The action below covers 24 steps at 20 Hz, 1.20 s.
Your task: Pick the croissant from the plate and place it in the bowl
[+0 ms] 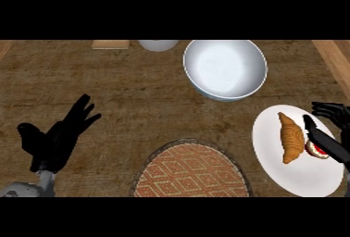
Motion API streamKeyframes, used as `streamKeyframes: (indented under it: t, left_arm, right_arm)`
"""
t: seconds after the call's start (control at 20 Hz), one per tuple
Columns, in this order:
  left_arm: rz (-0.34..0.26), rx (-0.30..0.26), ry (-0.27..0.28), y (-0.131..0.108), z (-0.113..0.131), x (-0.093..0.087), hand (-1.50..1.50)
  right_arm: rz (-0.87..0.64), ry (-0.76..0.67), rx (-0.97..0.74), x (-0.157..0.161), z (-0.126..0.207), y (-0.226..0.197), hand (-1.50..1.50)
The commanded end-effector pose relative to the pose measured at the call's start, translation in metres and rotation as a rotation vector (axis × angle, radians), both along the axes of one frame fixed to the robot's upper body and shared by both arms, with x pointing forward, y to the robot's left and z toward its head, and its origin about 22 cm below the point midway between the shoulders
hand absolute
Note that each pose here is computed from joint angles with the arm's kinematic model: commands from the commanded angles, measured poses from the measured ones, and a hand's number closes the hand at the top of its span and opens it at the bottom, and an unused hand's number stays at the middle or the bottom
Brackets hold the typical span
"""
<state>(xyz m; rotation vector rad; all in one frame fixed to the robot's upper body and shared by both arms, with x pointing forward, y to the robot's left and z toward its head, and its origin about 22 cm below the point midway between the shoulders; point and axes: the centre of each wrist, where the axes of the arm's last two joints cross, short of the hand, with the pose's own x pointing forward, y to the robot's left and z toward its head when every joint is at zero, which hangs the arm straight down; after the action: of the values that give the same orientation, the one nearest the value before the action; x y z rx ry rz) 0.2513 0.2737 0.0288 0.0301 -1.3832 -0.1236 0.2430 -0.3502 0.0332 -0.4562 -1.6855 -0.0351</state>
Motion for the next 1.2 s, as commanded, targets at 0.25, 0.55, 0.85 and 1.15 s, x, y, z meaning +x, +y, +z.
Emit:
streamKeyframes:
  t: [0.25,0.55,0.85,1.15]
  left_arm:
    - [-0.038,0.045,-0.033,0.025,0.037,0.034,0.0]
    - [-0.052,0.06,-0.033,0.024,0.045,0.04,0.0]
    - [-0.065,0.043,-0.039,0.016,0.026,0.039,0.0]
    - [-0.063,0.057,-0.053,0.027,0.019,0.039,0.0]
  right_arm:
    - [-0.219,-0.141,-0.213,-0.05,-0.03,0.05,-1.5]
    - [-0.318,0.052,-0.4,-0.056,0.011,0.044,-1.5]
    - [-0.247,0.374,-0.539,-0.035,0.076,0.03,-1.5]
    - [-0.179,0.595,-0.613,-0.017,0.122,0.058,-1.5]
